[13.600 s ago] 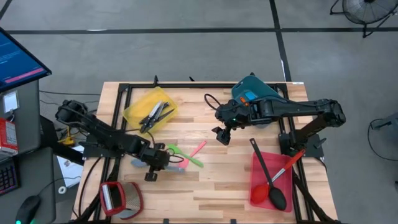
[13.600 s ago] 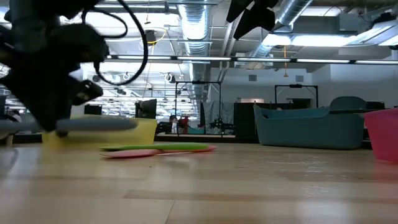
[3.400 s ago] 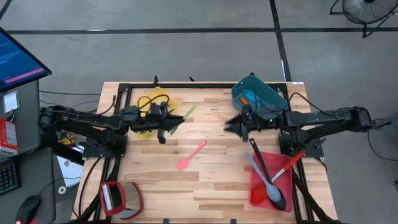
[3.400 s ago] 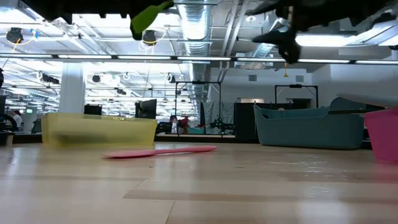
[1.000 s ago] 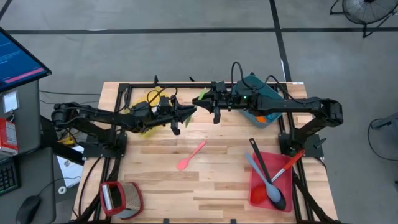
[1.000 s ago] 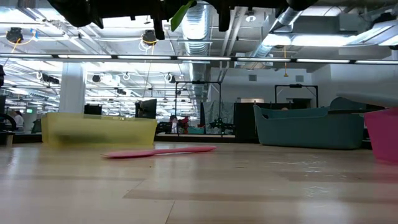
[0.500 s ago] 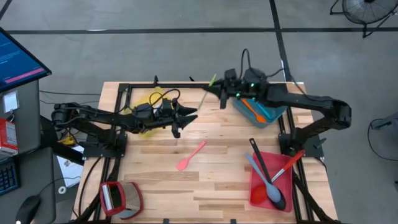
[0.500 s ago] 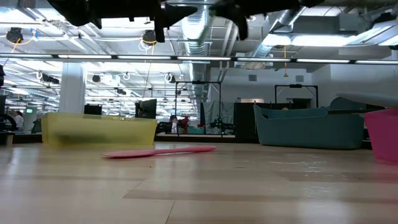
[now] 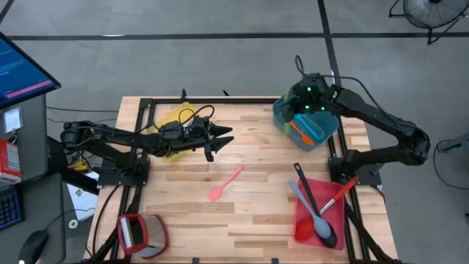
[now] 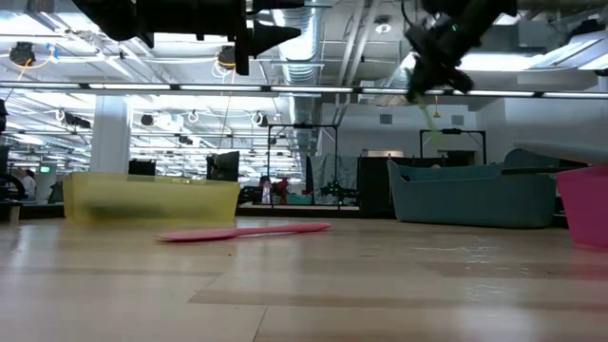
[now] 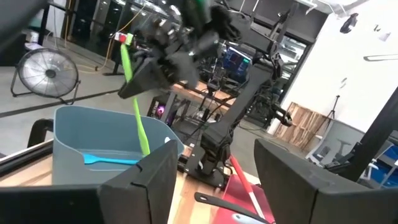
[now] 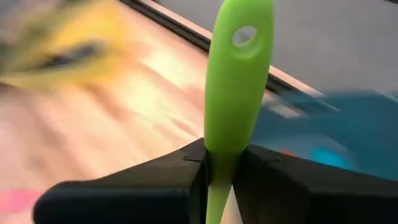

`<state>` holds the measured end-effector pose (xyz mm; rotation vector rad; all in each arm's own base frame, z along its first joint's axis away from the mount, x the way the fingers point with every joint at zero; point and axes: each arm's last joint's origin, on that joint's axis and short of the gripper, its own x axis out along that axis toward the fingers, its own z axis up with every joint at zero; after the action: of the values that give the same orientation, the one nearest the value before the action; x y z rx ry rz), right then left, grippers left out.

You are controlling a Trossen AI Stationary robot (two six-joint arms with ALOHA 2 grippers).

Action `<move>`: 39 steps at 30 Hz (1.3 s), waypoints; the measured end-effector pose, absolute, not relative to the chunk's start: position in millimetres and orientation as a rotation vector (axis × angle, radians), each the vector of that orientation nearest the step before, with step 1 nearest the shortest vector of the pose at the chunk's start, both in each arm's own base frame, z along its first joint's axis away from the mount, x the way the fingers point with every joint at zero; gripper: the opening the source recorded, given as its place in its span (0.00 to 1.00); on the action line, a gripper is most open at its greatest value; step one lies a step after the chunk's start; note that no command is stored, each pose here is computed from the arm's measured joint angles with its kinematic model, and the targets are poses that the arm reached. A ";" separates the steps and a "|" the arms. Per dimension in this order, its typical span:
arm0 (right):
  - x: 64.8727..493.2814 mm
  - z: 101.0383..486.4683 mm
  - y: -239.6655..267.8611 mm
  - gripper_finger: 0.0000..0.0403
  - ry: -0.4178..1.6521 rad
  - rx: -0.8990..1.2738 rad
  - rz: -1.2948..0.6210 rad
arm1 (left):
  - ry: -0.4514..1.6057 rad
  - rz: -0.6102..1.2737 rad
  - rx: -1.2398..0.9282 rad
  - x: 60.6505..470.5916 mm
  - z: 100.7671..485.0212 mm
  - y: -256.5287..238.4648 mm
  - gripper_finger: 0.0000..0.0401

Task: Pick & Place Kitchen Items
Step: Put the green spatula into the green bin

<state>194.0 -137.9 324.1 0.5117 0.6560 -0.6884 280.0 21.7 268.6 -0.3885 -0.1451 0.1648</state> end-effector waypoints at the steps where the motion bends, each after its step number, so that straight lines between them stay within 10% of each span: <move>1: 188.9 320.1 -141.3 0.09 0.705 0.508 -0.731 | -0.145 0.165 -0.388 280.0 268.5 21.7 0.48; 18: 196.4 236.0 -190.6 0.09 1.321 0.406 -0.810 | -0.131 0.169 -0.383 280.1 267.2 21.8 0.48; 39: 216.2 177.4 -210.9 0.09 1.499 0.415 -0.728 | -0.113 0.174 -0.383 280.2 265.2 21.9 0.47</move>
<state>216.2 -210.9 177.4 0.4153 1.4991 -0.7279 280.2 21.9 265.2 -0.3834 -0.1133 0.1738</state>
